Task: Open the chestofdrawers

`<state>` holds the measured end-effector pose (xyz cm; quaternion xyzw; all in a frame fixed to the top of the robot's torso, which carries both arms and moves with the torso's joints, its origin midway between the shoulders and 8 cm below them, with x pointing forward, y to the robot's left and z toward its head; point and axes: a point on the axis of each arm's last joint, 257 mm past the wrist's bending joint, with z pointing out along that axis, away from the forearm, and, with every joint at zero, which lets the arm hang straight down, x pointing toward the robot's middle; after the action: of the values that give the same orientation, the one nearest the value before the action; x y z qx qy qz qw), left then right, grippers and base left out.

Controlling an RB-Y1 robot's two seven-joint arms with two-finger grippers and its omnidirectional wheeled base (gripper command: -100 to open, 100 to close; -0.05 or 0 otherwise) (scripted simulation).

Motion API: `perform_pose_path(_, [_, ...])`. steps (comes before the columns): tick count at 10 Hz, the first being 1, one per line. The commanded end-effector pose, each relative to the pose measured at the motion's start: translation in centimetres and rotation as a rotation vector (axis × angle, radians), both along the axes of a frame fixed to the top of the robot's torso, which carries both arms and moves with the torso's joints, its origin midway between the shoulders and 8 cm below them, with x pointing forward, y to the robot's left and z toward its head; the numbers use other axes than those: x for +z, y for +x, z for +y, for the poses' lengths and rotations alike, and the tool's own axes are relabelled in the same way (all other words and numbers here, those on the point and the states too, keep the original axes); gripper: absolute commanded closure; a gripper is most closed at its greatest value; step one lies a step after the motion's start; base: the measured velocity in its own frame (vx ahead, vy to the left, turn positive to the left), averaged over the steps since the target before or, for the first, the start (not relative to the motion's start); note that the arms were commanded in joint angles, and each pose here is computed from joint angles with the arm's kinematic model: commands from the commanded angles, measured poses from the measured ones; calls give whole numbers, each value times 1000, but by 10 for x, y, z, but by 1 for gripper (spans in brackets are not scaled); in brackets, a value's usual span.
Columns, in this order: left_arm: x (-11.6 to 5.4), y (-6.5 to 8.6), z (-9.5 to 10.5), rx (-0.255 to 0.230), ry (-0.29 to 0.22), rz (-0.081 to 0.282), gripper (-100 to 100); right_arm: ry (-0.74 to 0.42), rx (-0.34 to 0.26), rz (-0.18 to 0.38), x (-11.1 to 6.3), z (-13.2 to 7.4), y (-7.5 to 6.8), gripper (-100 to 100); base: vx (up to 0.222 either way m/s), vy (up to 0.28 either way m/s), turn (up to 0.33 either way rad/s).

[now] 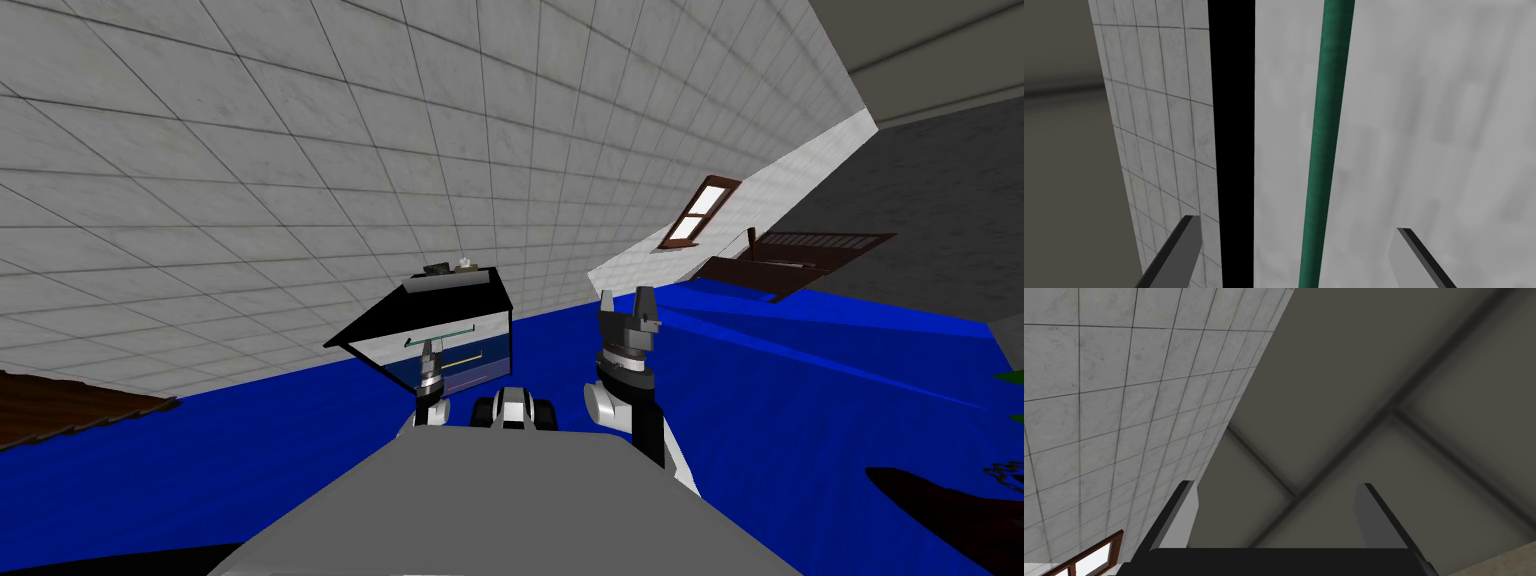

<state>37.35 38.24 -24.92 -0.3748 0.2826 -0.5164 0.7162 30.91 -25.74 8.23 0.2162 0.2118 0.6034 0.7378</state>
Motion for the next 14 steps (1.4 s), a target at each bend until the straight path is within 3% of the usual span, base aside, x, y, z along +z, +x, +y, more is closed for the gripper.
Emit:
perform_pose_path(1, [7, 15, 4, -4, 0, 2, -100, 0, 0, 0, 0, 0, 0, 0, -21, -14, 11])
perform_pose_path(2, [12, 24, 6, -7, 1, 2, -100, 0, 0, 0, 0, 0, 0, 0, -20, -20, 26])
perform_pose_path(3, [9, 19, 6, -6, 1, 1, -100, 0, 0, 0, 0, 0, 0, 0, -9, -10, 4])
perform_pose_path(4, [2, 6, 1, -2, 0, 2, 100, 0, 0, 0, 0, 0, 0, 0, 16, 11, -50])
perform_pose_path(7, [-9, -17, -5, 6, -2, 2, 100, 0, 0, 0, 0, 0, 0, 0, 41, 32, -28])
perform_pose_path(12, [11, 15, 3, -15, 0, -1, 100, 0, 0, 0, 0, 0, 0, 0, -143, -72, 40])
perform_pose_path(14, [11, 15, 3, -15, 0, -1, 100, 0, 0, 0, 0, 0, 0, 0, -105, -29, 5])
